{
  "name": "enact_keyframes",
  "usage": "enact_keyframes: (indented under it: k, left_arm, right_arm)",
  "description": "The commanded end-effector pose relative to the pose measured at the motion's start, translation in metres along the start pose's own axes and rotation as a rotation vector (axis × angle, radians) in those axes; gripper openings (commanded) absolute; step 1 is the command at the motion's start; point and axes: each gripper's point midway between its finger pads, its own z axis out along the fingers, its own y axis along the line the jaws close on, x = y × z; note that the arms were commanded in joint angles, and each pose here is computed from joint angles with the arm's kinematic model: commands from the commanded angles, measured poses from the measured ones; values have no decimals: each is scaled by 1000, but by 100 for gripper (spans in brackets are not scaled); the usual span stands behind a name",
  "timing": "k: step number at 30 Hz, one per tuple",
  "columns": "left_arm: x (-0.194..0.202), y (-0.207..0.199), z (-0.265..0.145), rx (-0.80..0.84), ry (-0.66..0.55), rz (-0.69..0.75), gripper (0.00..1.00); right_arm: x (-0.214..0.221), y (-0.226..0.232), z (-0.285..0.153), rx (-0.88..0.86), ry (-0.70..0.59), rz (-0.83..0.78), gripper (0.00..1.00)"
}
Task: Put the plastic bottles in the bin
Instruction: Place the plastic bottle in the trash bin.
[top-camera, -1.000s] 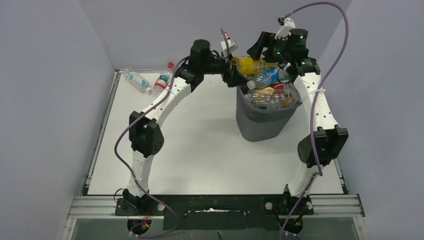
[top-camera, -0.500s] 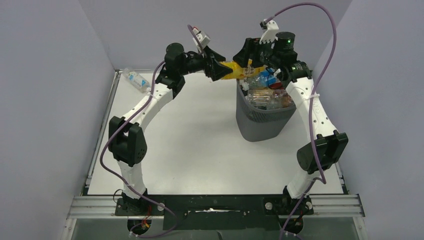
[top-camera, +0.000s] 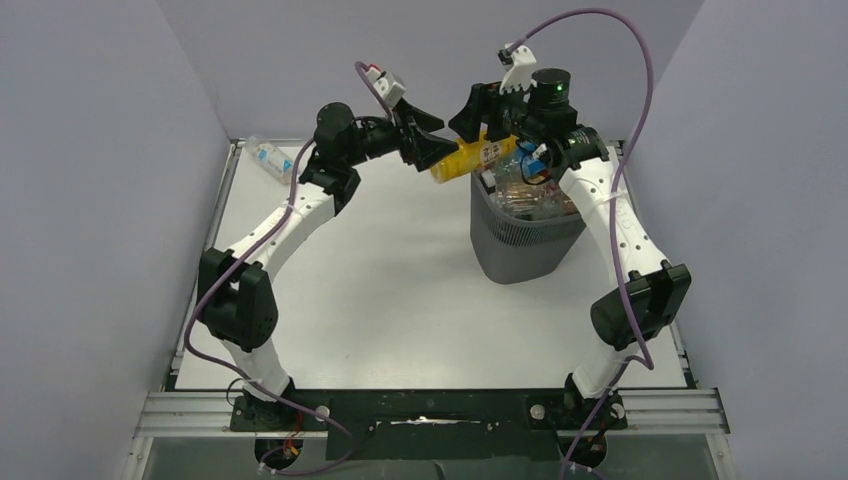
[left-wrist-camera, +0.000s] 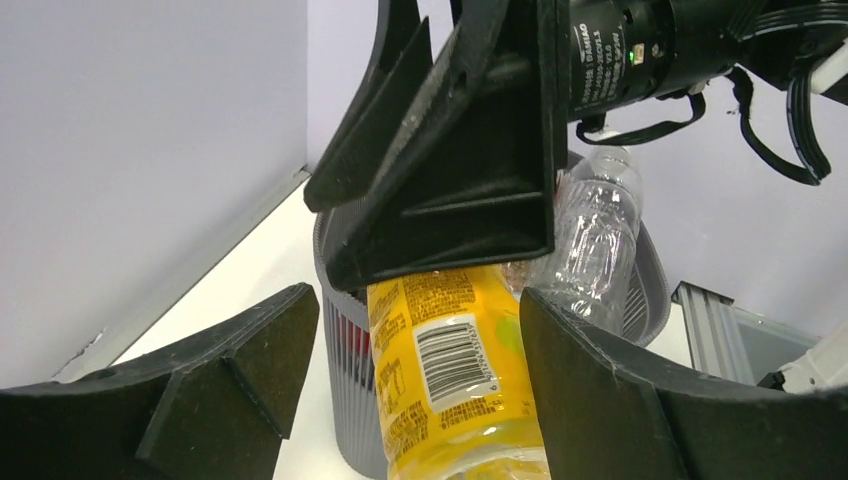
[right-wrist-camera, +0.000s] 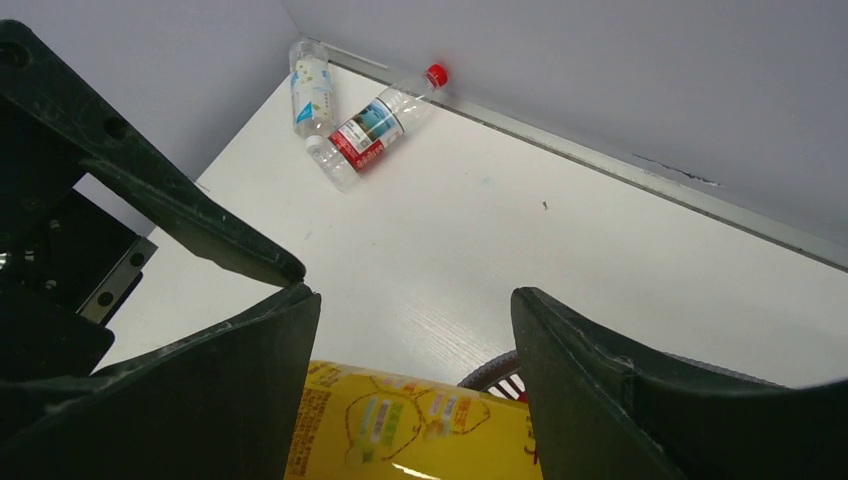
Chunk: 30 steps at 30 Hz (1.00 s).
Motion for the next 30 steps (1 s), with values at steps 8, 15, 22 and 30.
enact_keyframes:
  k: [8,15,22,30]
  left_arm:
    - [-30,-18,-36,-19,-127,57,82]
    - [-26,-30,-49,-8,-207,18,88]
    - [-10,-38,-50,17,-280,-48,88]
    - [-2,-43,-46,51,-371,-124,89]
  right_arm:
    - [27,-3,-9,34,63,23,72]
    - [32,-8,-10,44,72,26,72]
    - [33,-12,-11,49,71,31,71]
    - [36,-14,-11,46,69,40,71]
